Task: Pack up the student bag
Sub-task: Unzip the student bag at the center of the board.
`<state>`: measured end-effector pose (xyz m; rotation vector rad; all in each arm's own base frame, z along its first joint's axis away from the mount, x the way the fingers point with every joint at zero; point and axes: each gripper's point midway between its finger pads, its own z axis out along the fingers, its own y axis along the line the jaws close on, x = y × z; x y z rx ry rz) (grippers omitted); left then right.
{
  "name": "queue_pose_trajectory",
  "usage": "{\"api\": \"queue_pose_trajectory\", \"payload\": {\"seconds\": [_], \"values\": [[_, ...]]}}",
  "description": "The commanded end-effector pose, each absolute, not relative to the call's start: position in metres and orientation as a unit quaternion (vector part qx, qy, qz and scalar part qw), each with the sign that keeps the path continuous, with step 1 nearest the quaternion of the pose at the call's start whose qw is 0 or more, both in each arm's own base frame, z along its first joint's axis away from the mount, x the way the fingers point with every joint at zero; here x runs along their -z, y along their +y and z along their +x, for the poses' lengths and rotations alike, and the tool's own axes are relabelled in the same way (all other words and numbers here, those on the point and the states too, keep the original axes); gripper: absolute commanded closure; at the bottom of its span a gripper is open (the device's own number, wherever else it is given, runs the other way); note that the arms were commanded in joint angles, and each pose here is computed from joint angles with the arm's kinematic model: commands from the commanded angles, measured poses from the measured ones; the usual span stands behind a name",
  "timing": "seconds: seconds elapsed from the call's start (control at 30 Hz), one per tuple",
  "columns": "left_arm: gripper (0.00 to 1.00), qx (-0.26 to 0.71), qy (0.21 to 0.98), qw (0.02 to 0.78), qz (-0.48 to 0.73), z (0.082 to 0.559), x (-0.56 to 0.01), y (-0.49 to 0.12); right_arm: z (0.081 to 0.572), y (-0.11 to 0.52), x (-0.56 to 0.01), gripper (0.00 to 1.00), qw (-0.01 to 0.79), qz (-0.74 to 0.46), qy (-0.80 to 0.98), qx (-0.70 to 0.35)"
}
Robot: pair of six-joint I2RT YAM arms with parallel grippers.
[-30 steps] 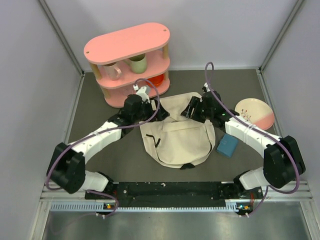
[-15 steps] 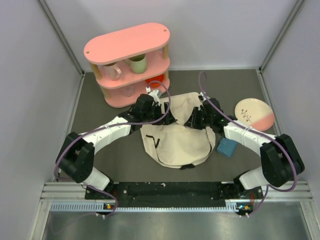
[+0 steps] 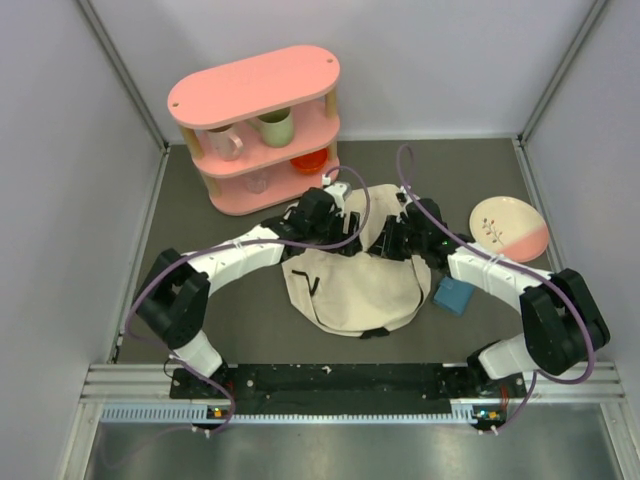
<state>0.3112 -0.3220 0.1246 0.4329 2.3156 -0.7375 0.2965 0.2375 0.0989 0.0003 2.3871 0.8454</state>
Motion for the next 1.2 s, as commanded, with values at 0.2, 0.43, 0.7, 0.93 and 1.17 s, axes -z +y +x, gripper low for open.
{"api": "queue_pose_trajectory", "payload": {"seconds": [0.2, 0.43, 0.7, 0.93, 1.17], "values": [[0.33, 0.186, 0.904, 0.355, 0.150, 0.340, -0.110, -0.298, 0.275, 0.235, -0.081, 0.83, 0.256, -0.001, 0.914, -0.315], [0.71, 0.188, 0.907, 0.347, 0.149, 0.335, -0.105, -0.296, 0.274, 0.235, -0.078, 0.82, 0.253, 0.002, 0.915, -0.315], [1.00, 0.137, 0.917, 0.355, 0.121, 0.330, -0.098, -0.264, 0.276, 0.231, -0.068, 0.83, 0.248, 0.017, 0.921, -0.300], [1.00, 0.060, 0.927, 0.365, 0.056, 0.323, -0.083, -0.194, 0.268, 0.223, -0.045, 0.87, 0.226, 0.026, 0.934, -0.275], [1.00, 0.014, 0.934, 0.356, 0.028, 0.318, -0.073, -0.169, 0.268, 0.224, -0.040, 0.87, 0.222, 0.030, 0.935, -0.275]]}}
